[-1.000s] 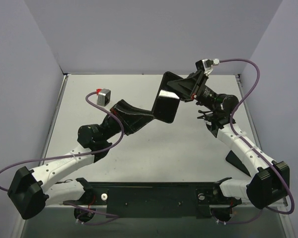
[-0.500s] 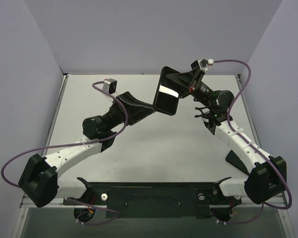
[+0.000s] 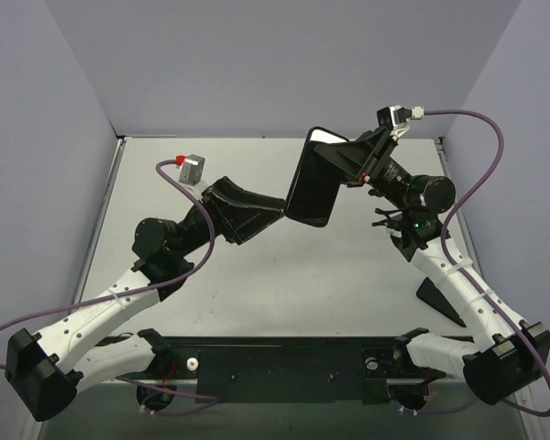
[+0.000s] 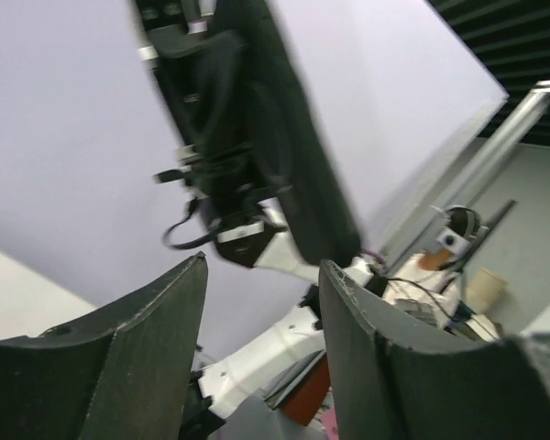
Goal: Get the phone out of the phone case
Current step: Remove the phone case from the phone.
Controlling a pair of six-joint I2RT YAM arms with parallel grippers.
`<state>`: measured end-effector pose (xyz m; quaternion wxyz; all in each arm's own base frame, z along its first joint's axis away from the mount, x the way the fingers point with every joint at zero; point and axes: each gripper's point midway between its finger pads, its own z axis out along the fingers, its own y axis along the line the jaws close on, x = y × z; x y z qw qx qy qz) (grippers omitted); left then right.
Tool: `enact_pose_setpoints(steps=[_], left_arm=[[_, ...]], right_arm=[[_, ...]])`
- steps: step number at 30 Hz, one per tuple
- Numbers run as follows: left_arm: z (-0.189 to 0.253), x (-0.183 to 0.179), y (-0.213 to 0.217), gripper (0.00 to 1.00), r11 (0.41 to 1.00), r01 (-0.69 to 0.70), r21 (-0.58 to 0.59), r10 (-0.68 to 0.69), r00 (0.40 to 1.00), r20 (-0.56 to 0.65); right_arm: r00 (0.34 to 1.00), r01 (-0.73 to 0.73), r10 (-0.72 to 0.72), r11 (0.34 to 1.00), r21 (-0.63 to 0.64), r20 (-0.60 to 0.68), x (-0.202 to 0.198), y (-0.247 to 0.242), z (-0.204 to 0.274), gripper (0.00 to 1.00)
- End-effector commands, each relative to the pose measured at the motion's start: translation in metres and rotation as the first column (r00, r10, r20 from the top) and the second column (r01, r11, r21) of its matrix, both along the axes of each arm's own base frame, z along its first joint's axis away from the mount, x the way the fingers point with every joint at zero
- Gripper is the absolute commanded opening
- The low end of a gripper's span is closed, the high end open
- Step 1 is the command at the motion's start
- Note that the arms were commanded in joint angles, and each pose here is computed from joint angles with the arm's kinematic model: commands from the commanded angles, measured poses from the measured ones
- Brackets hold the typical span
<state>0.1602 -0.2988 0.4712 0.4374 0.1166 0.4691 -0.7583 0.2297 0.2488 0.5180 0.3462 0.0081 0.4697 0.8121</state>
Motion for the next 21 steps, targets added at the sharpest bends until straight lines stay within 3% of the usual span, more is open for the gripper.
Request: enact_pose_setpoints(steps=[1,8,16,21], left_arm=[[-0.043,0.025,0.003,0.66,0.989,-0.134,0.067,0.138,0.989,-0.057],[-0.019,0.003,0.002,0.71,0.996,-0.067,-0.065,0.068,0.997,0.024],[-0.011,-0.018,-0.023,0.69,0.985,-0.112,-0.130,0.125,0.988,0.094],[-0.013,-0.011,-0.028,0.65,0.978,-0.145,-0.149,0.157,0.985,0.069]], right_arm=[[0.980,0.034,-0.029,0.999,-0.023,0.197,-0.039,-0.009,0.029,0.00],[0.979,0.086,-0.079,0.996,-0.030,0.186,-0.033,-0.011,0.030,0.00],[0.917,0.399,-0.398,0.914,-0.074,0.026,0.014,-0.034,-0.008,0.00],[0.886,0.464,-0.464,0.886,-0.004,0.001,0.020,-0.041,-0.005,0.00]])
